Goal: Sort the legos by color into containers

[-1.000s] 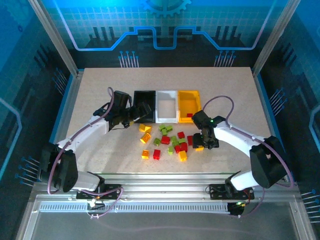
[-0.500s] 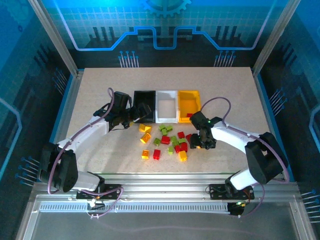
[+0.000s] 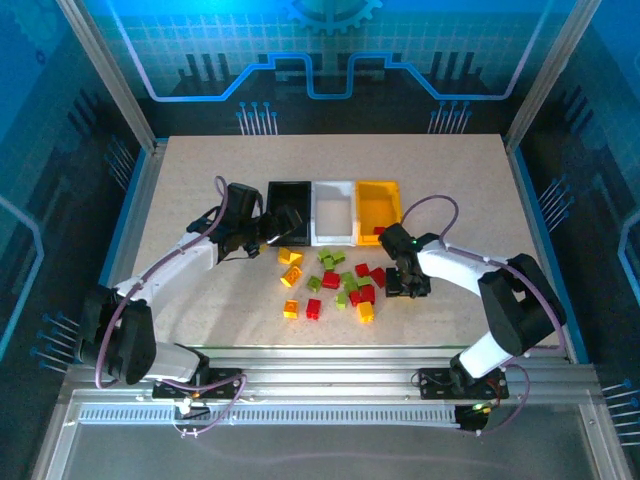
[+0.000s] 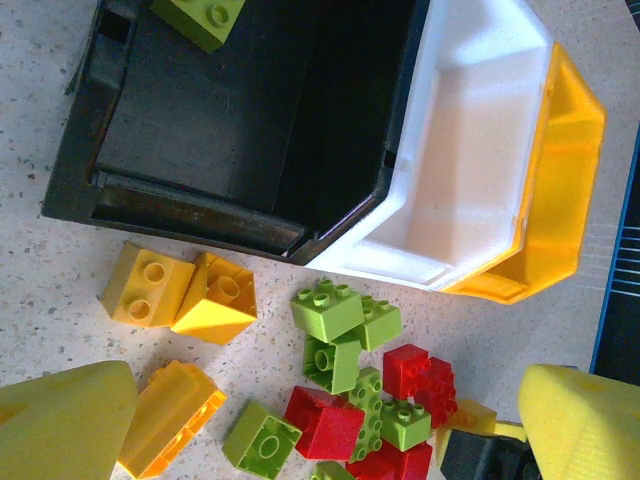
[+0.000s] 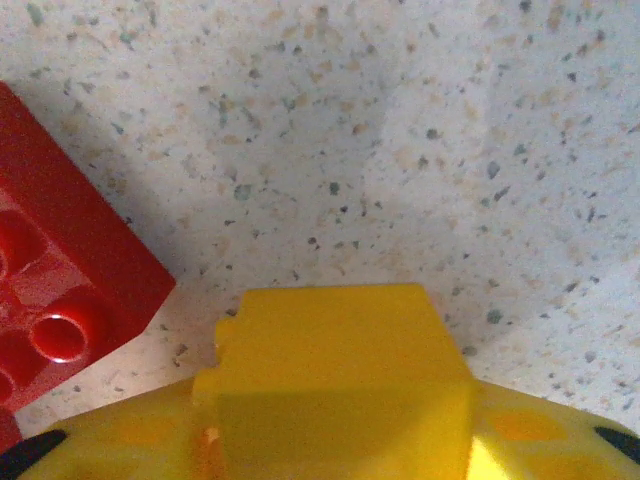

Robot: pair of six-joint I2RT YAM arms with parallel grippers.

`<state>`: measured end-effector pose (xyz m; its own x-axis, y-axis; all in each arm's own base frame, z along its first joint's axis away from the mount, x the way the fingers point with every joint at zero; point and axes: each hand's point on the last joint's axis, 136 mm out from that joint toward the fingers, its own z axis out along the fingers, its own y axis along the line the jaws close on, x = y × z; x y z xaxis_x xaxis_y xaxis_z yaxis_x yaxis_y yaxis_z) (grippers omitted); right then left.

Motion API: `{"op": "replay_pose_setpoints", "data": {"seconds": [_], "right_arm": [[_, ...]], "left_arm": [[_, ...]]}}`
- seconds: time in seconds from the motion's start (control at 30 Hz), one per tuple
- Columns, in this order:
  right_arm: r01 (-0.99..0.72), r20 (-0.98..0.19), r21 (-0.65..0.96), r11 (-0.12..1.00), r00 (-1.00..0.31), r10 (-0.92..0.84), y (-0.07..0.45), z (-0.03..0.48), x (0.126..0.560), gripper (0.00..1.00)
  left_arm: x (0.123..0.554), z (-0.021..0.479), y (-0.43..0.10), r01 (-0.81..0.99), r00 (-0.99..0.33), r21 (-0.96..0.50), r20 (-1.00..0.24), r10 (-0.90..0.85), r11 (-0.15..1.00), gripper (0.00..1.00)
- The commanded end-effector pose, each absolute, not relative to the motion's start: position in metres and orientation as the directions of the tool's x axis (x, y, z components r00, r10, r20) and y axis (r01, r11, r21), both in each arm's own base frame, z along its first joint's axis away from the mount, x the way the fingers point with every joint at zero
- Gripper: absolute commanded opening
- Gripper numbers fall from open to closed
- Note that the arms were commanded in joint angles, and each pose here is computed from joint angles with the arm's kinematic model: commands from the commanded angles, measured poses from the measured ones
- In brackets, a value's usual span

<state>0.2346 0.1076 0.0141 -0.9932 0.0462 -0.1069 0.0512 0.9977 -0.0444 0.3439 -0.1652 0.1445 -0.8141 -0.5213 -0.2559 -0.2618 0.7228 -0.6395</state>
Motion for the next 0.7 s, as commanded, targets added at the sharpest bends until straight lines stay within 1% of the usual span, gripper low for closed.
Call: {"op": "replay_pose_setpoints", "data": {"seconds": [0.0, 0.17, 0.2, 0.27, 0.37, 0.47, 0.67], "right_arm": [[0.074, -0.156, -0.060, 0.995, -0.986, 0.064, 0.099, 0.021, 0.244, 0.43], [0.042, -0.226, -0.057, 0.997, -0.974, 0.028, 0.098, 0.049, 0.255, 0.32], [0.026, -0.238, -0.054, 0.998, -0.971, 0.013, 0.099, 0.054, 0.254, 0.31], [-0.026, -0.317, -0.006, 1.000, -0.948, -0.026, 0.114, 0.084, 0.269, 0.31], [-0.130, -0.386, 0.049, 0.990, -0.917, -0.102, 0.151, 0.119, 0.288, 0.31], [-0.217, -0.429, 0.056, 0.975, -0.887, -0.173, 0.197, 0.139, 0.317, 0.31], [-0.219, -0.462, 0.079, 0.973, -0.872, -0.159, 0.258, 0.141, 0.389, 0.31]], "left_arm": [[0.341, 0.145, -0.167, -0.259, -0.821, -0.654, -0.239, -0.519, 0.711, 0.99], [0.339, 0.147, -0.165, -0.253, -0.819, -0.648, -0.253, -0.516, 0.718, 0.99], [0.338, 0.148, -0.164, -0.250, -0.818, -0.646, -0.257, -0.514, 0.721, 0.99], [0.336, 0.149, -0.162, -0.247, -0.819, -0.638, -0.265, -0.510, 0.729, 0.99], [0.329, 0.145, -0.156, -0.252, -0.818, -0.623, -0.273, -0.507, 0.741, 0.99], [0.319, 0.138, -0.151, -0.267, -0.815, -0.615, -0.267, -0.515, 0.742, 0.99], [0.301, 0.127, -0.145, -0.290, -0.822, -0.599, -0.243, -0.515, 0.746, 0.99]]}}
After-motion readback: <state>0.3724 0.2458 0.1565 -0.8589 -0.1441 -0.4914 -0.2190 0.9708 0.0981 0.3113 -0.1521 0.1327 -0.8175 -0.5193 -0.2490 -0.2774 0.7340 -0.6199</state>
